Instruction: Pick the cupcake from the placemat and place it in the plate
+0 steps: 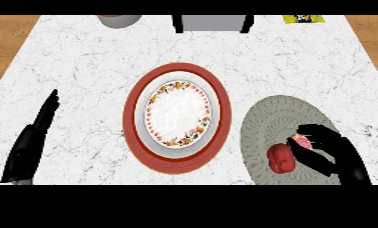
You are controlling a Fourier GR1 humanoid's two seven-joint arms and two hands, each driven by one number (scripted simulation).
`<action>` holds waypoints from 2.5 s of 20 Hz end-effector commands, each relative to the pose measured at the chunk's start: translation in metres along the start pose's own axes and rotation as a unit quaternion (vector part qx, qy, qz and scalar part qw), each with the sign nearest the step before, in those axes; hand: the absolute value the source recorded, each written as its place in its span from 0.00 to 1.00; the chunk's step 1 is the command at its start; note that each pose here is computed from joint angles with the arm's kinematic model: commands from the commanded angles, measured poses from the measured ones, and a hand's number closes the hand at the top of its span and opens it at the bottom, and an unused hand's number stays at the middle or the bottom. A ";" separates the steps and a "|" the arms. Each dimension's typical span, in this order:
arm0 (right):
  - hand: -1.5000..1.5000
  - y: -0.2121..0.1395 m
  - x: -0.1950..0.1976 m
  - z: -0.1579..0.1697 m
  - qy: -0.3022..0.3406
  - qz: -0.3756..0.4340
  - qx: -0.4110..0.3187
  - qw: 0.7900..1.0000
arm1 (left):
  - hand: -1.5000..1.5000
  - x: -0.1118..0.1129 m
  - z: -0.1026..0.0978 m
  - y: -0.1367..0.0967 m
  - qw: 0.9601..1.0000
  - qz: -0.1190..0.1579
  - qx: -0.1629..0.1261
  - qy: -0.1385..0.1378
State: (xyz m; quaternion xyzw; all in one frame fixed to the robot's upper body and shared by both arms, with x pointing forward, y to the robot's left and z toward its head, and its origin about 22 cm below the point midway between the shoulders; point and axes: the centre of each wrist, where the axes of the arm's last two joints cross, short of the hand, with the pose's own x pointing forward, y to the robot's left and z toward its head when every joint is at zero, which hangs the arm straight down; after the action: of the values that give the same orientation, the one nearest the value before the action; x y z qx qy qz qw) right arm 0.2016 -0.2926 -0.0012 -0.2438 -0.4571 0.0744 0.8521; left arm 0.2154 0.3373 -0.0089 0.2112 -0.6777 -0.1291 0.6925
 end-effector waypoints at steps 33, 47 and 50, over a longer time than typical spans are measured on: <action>1.00 -0.078 0.262 -0.096 -0.690 0.216 0.180 0.667 | 0.50 0.013 -0.015 -0.020 0.999 0.004 -0.031 -0.026; 1.00 0.069 0.308 -0.043 -0.692 0.190 0.317 0.619 | 0.50 0.008 0.008 -0.002 1.000 0.005 -0.001 -0.002; 1.00 0.085 0.315 -0.022 -0.672 0.219 0.335 0.623 | 0.50 -0.008 0.012 0.021 1.000 0.007 0.000 -0.005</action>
State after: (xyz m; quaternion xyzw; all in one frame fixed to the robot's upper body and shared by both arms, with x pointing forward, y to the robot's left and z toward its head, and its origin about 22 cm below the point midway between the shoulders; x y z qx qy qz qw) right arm 0.4231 -0.1489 0.1831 0.0668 -0.7976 0.5303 0.2796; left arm 0.2122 0.3413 -0.0067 0.2074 -0.6780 -0.1347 0.6922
